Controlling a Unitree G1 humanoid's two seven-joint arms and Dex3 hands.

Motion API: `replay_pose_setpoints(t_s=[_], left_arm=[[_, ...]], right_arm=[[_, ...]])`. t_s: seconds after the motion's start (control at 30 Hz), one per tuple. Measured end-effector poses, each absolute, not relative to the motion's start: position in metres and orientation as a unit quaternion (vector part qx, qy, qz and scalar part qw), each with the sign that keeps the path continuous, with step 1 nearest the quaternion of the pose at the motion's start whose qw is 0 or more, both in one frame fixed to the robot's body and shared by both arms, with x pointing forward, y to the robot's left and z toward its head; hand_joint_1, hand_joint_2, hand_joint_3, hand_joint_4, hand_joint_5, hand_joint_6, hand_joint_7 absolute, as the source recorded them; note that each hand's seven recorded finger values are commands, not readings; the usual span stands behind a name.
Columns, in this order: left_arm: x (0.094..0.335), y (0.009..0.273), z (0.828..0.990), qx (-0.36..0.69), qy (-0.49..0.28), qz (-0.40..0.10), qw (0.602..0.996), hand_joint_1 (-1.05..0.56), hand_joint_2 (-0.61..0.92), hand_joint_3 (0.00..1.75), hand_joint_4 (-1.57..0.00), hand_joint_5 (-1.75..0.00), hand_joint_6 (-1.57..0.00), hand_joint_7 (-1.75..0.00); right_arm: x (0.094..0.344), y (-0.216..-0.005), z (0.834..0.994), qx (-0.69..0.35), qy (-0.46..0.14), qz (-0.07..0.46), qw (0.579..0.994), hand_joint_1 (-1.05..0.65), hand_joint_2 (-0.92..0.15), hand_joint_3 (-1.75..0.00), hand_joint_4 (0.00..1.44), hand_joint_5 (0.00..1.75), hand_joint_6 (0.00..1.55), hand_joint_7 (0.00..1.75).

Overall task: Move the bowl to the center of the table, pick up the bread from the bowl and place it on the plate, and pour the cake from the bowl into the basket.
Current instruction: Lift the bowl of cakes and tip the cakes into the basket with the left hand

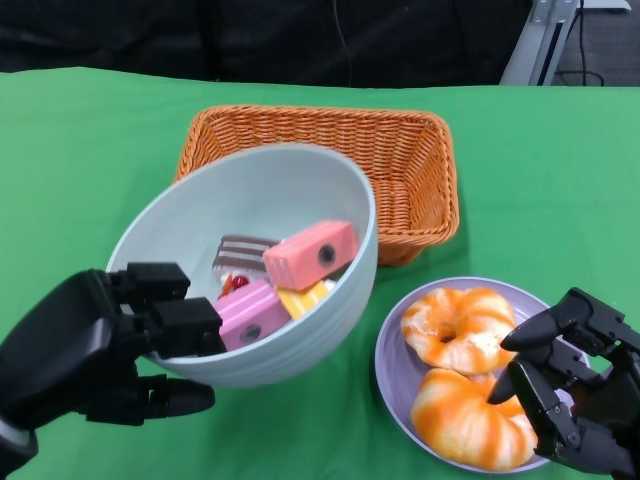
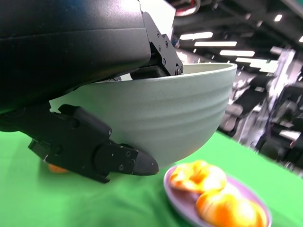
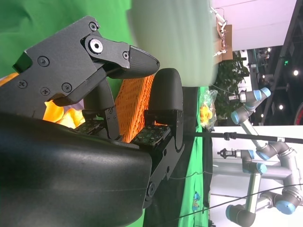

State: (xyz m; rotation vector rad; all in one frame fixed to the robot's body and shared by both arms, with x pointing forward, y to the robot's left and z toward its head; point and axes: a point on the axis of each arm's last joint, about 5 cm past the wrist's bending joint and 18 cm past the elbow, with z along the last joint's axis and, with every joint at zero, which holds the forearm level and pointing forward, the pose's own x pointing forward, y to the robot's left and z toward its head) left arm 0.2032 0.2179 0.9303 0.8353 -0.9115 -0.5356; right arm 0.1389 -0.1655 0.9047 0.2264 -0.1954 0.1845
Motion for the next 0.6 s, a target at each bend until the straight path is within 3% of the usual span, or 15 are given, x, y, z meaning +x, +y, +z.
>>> replay_pose_setpoints(t_s=[0.13,0.23,0.33,0.47,0.6], left_arm=[[0.216,0.207,0.939,0.381,-0.425,-0.255,0.78,-0.2,0.64,0.81,-0.69,-1.73,-0.7,-1.35],[0.23,0.196,0.949,0.375,-0.426,-0.27,0.778,-0.18,0.75,0.66,-0.65,-1.73,-0.64,-1.37],[0.246,0.185,0.956,0.376,-0.409,-0.282,0.783,-0.17,0.77,0.58,-0.65,-1.71,-0.64,-1.34],[0.264,0.175,0.957,0.367,-0.384,-0.286,0.798,-0.2,0.83,0.49,-0.71,-1.62,-0.71,-1.18],[0.277,0.167,0.96,0.358,-0.376,-0.282,0.807,-0.21,0.87,0.46,-0.7,-1.64,-0.71,-1.16]], right_arm=[[0.14,-0.164,0.904,0.112,-0.093,0.096,0.985,-0.23,-0.55,-0.9,0.6,1.58,0.6,1.28],[0.139,-0.163,0.903,0.102,-0.087,0.1,0.986,-0.22,-0.55,-0.9,0.62,1.6,0.61,1.3],[0.139,-0.159,0.902,0.102,-0.082,0.114,0.985,-0.23,-0.55,-0.91,0.62,1.65,0.59,1.37],[0.138,-0.159,0.9,0.103,-0.068,0.128,0.984,-0.25,-0.48,-1.06,0.66,1.74,0.58,1.49],[0.138,-0.158,0.9,0.101,-0.065,0.136,0.983,-0.24,-0.48,-1.09,0.67,1.75,0.58,1.52]])
